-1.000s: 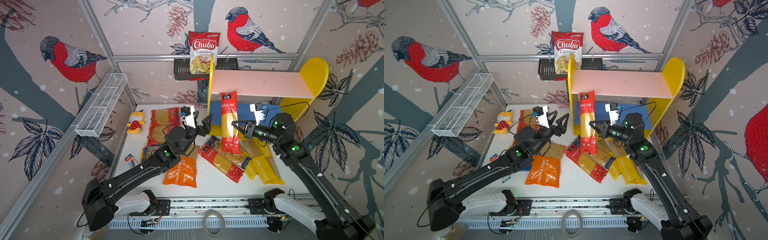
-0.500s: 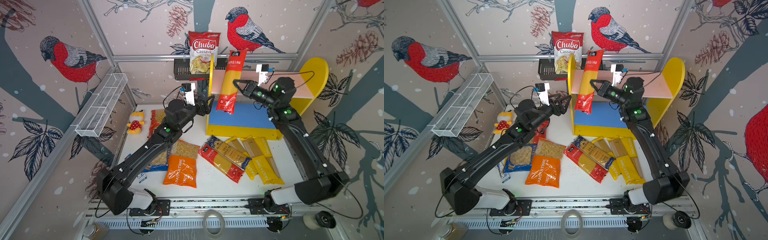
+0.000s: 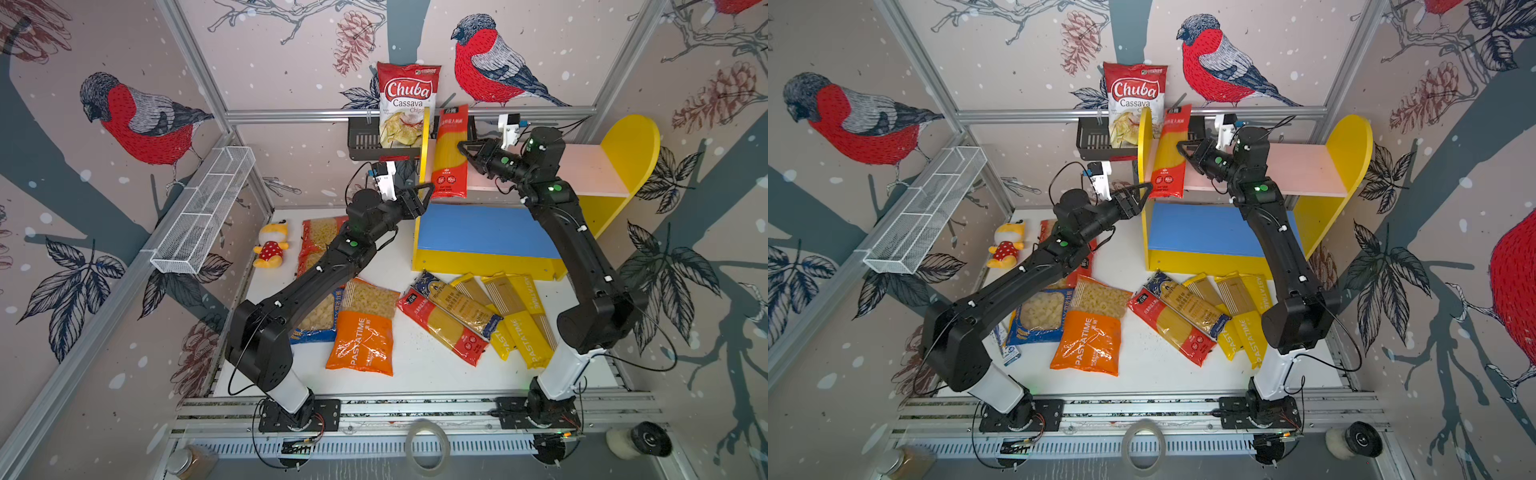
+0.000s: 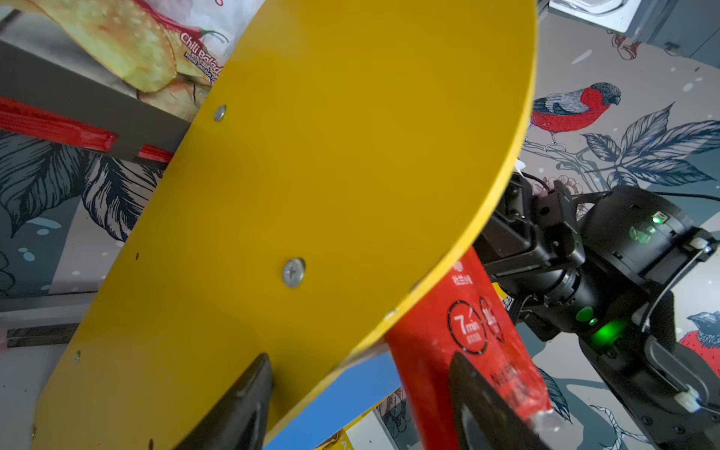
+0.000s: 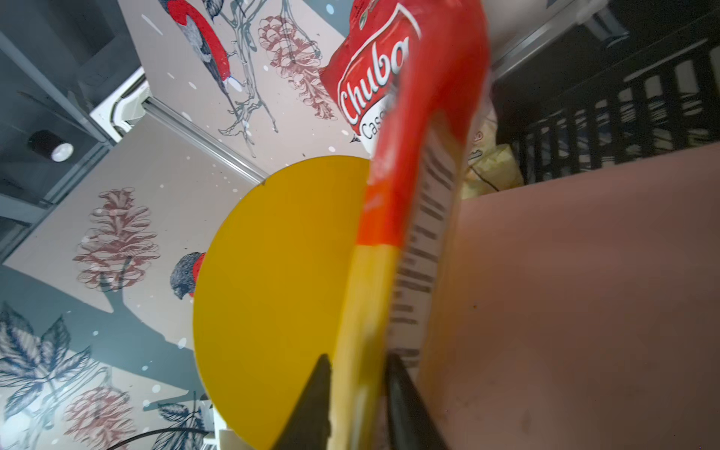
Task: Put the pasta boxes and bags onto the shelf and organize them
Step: 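Stand the red spaghetti bag on the pink top shelf with the right gripper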
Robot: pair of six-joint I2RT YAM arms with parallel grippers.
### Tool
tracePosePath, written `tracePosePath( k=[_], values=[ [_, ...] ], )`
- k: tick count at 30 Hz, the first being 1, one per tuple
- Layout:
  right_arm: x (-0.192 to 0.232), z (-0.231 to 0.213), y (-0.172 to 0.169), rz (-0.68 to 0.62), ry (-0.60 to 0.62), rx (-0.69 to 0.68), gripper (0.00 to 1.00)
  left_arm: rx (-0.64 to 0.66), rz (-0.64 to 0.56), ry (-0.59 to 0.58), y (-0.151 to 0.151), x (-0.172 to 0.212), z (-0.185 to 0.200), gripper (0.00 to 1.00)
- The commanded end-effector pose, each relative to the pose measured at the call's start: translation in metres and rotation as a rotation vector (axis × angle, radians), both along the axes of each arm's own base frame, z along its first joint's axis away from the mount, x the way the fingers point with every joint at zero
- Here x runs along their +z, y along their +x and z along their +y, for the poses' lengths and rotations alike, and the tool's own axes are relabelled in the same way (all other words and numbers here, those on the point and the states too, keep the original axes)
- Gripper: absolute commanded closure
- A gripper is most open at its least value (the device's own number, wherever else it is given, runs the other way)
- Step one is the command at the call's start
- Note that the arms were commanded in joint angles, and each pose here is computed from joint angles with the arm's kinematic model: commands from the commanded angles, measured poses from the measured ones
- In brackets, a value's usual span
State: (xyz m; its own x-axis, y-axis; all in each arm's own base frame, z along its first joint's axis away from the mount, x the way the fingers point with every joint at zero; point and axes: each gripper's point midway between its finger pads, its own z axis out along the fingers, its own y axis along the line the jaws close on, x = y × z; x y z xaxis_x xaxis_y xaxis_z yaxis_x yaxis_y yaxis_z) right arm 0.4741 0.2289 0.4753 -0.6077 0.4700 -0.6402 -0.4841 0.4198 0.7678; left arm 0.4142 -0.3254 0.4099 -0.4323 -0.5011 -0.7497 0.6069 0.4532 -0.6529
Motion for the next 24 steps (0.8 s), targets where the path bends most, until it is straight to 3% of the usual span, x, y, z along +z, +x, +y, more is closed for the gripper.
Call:
tracePosePath(
  k=[1, 6, 11, 18, 24],
  values=[
    [-0.004, -0.008, 0.002, -0.008, -0.058, -0.061, 0.57, -0.115, 0.02, -0.038, -0.014, 0.001, -0.016, 0.34],
    [-0.012, -0.024, -0.001, 0.011, -0.129, -0.159, 0.52, -0.141, 0.013, -0.047, -0.025, 0.004, -0.022, 0.36],
    [-0.024, -0.03, -0.026, 0.035, -0.169, -0.209, 0.46, -0.091, -0.008, -0.012, -0.03, 0.007, -0.01, 0.36],
    [-0.054, -0.024, -0.077, 0.139, -0.079, -0.209, 0.39, 0.049, -0.065, 0.041, -0.046, -0.004, 0.026, 0.28],
    [-0.056, -0.001, -0.09, 0.164, 0.0, -0.166, 0.39, 0.051, -0.154, 0.07, -0.073, -0.006, 0.009, 0.27]
  ],
)
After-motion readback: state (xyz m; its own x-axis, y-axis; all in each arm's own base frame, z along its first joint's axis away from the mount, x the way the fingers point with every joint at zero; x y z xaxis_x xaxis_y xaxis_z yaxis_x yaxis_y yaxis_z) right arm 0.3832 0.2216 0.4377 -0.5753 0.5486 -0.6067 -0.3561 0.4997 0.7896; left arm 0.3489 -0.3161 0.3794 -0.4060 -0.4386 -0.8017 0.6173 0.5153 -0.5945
